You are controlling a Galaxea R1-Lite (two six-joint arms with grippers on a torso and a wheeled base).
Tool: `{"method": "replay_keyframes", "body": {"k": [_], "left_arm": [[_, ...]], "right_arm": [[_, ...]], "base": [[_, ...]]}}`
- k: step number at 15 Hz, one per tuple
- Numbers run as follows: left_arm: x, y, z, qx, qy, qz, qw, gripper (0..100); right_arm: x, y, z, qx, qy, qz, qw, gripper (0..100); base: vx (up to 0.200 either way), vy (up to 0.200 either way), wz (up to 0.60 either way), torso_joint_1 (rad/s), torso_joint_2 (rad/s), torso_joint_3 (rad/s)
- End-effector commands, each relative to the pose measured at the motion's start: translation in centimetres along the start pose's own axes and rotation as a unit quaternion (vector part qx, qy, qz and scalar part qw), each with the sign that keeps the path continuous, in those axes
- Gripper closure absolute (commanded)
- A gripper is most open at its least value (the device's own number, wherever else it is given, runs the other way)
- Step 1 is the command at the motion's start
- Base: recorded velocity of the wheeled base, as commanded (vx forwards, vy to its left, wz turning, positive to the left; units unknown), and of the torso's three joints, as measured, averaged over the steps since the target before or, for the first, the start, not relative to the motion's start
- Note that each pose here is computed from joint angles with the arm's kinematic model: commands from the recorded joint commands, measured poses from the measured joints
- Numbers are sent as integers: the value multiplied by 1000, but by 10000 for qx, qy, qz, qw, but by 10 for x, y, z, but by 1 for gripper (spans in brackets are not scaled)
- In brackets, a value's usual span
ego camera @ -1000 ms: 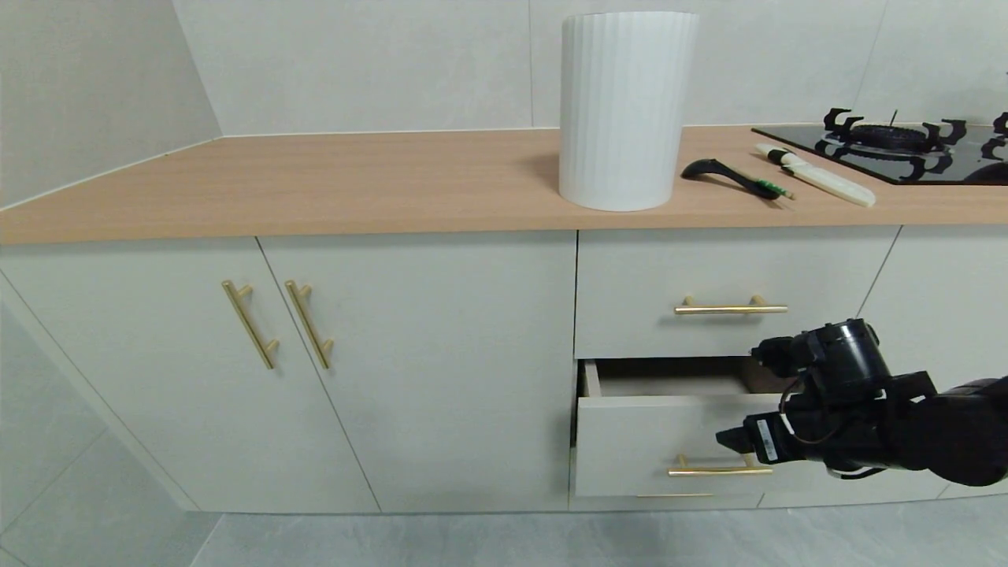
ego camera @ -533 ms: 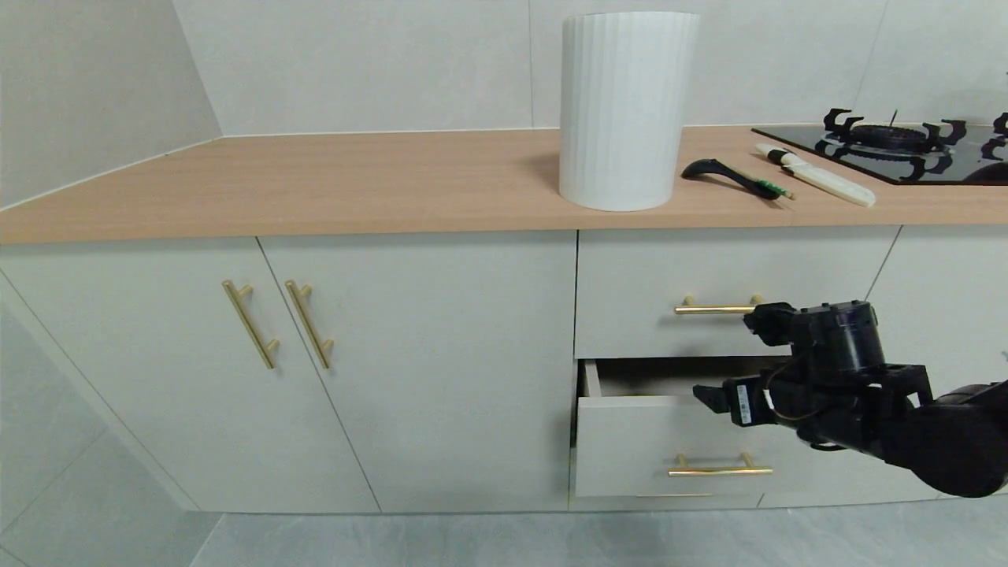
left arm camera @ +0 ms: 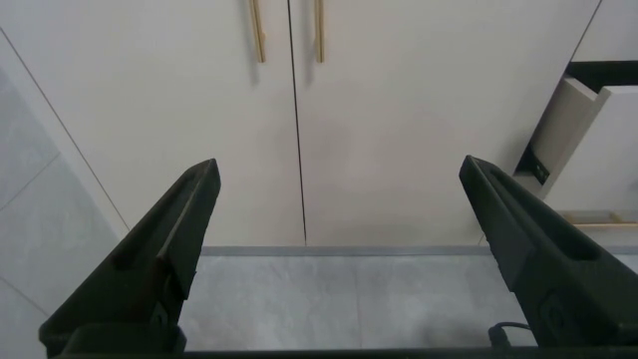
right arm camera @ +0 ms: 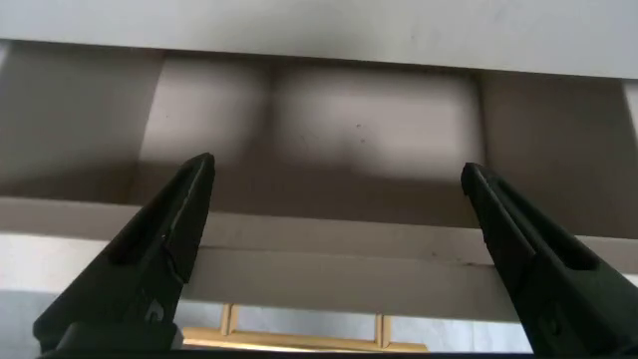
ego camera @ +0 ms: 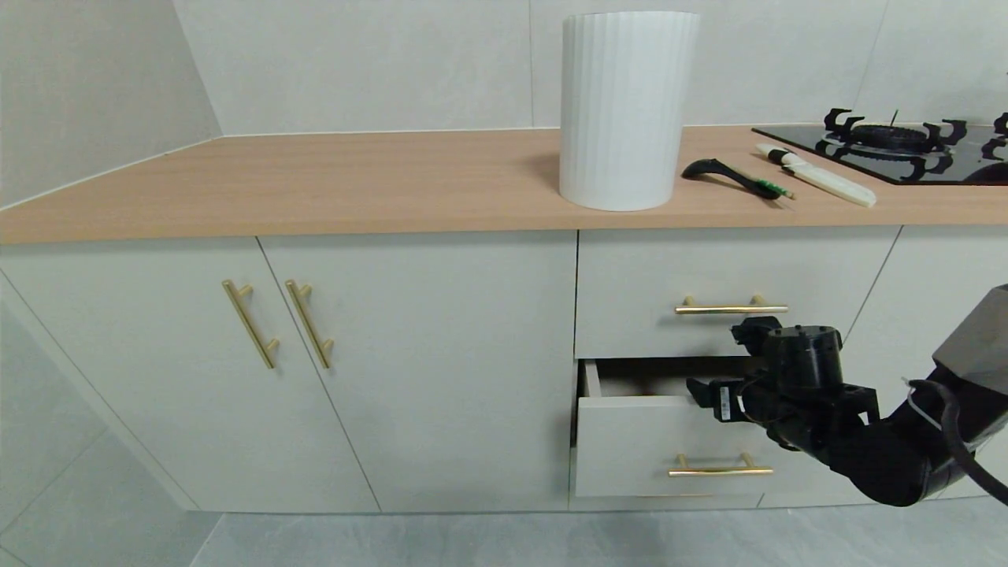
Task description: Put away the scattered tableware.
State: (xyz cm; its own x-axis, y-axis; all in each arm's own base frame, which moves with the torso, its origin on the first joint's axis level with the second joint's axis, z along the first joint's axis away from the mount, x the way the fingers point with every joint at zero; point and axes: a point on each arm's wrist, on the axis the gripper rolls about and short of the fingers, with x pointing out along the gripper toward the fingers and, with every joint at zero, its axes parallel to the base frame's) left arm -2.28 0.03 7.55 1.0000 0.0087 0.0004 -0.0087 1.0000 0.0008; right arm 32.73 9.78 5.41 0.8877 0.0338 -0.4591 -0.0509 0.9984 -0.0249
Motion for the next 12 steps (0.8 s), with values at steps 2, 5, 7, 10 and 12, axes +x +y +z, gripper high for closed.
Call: {"method": "replay_keyframes", "body": {"k": [2, 5, 7, 10, 12], "left_arm": [[0, 0, 0, -4, 2, 2, 10000, 0], [0, 0, 0, -4, 2, 2, 10000, 0], [0, 0, 0, -4, 2, 2, 10000, 0], [0, 0, 0, -4, 2, 2, 10000, 0], [0, 0, 0, -4, 2, 2, 10000, 0]], "right_arm": [[3, -1, -6, -39, 136, -25, 9999, 0], [-2, -2, -5, -47, 136, -25, 9999, 0], [-9, -3, -2, -72, 225, -26, 9997, 0], [-26, -5, 2, -162, 577, -8, 9982, 0], [-36, -7, 4, -221, 787, 9, 9966, 0]], "base": [[0, 0, 0, 0, 0, 0], [0, 0, 0, 0, 0, 0], [0, 0, 0, 0, 0, 0], [0, 0, 0, 0, 0, 0], [0, 0, 0, 0, 0, 0]]}}
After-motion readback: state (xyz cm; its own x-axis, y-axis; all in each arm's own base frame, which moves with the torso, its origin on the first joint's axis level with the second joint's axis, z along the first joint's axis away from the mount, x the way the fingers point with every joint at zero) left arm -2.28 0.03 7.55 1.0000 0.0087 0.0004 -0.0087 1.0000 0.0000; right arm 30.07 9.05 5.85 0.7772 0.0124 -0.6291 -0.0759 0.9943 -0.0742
